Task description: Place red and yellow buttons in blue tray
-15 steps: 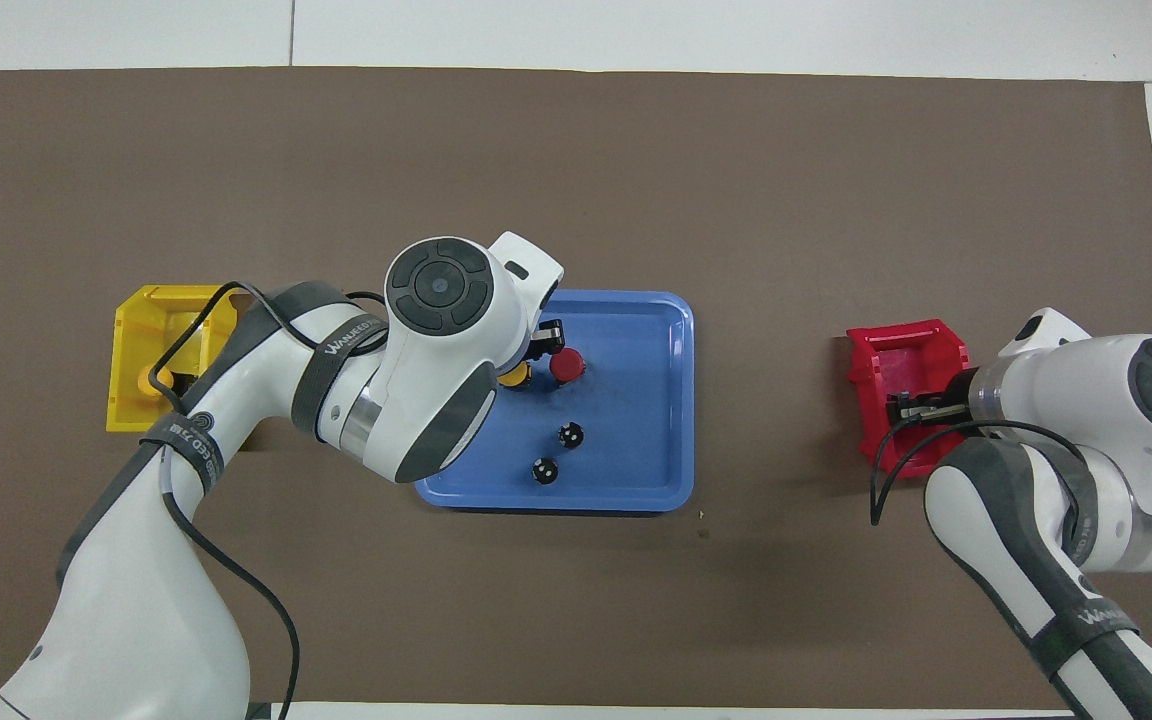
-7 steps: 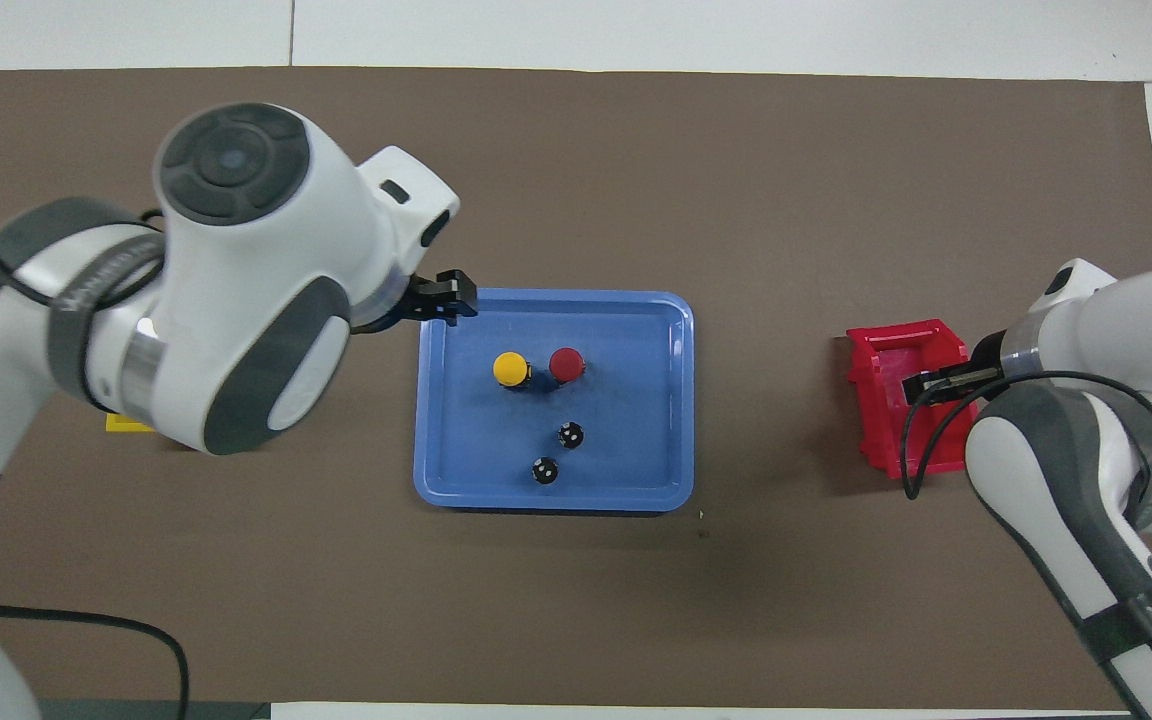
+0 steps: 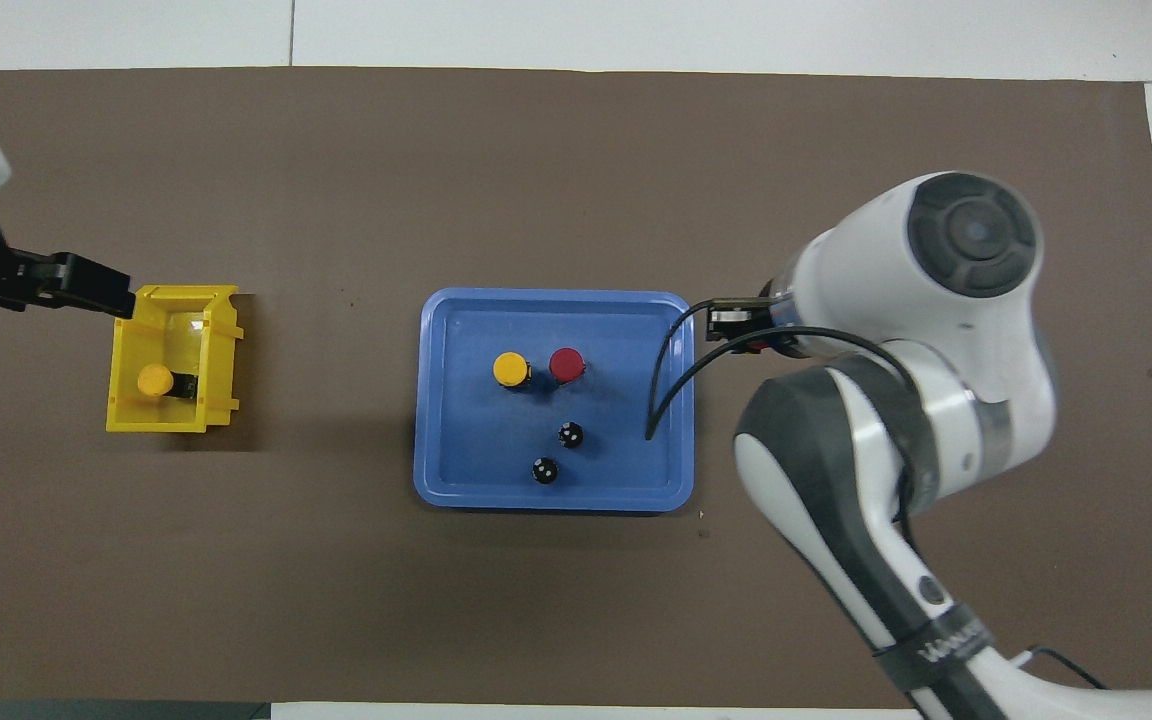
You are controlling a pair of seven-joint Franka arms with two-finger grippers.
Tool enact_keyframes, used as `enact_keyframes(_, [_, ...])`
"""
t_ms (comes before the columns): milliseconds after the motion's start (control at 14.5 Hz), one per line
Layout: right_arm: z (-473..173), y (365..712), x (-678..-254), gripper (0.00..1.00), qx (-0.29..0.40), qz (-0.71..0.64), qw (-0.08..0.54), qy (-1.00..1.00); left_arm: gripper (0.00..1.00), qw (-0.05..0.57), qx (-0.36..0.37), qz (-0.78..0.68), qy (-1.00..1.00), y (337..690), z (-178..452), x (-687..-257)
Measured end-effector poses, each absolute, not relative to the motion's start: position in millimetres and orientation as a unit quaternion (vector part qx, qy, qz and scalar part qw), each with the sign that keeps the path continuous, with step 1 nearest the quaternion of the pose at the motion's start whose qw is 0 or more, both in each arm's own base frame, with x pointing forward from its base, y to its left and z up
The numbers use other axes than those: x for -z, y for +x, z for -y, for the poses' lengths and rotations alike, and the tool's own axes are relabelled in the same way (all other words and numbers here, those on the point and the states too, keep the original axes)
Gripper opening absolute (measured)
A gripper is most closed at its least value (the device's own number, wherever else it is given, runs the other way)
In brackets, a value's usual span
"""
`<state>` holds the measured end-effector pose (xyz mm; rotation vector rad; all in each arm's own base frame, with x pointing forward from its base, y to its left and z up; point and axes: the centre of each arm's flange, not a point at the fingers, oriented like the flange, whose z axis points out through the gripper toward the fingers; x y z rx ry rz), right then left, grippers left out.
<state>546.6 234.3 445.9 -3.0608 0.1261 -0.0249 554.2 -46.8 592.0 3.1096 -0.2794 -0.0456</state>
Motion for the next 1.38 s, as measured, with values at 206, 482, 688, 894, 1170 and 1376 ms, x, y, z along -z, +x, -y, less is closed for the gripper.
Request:
enact_keyframes(206, [-277.3,544.9,-401.6,0.35,0.007,-0.046,0.039,-0.998,0.94,0.010,-0.007,0.086,0.996,553.3,15.9,-538.6])
enact_keyframes(482, [-295.3,543.7,-354.6,0.37,0.001,-0.040,0.032,-0.999,0.68,0.010,0.009,0.092,0.996,542.0,22.7,-474.2])
enact_keyframes(688, [-306.2,537.0,-337.1,0.38,0.002,-0.035,0.032,-0.999,0.70,0.009,0.005,0.087,0.996,537.7,18.0,-446.6])
enact_keyframes(894, [-303.8,535.9,-332.0,0.48,0.001,-0.037,0.029,-0.999,0.74,0.008,-0.006,0.071,0.997,534.7,1.2,-427.7])
enact_keyframes(1170, [-267.5,561.8,-373.2,0.90,0.009,-0.061,0.017,-0.998,0.77,0.008,-0.002,0.069,0.998,533.0,-0.3,-405.9])
enact_keyframes(1376, [-207.0,582.4,-463.4,1.00,0.012,-0.106,0.009,-0.994,0.77,0.007,-0.004,0.069,0.998,529.4,-0.3,-382.2])
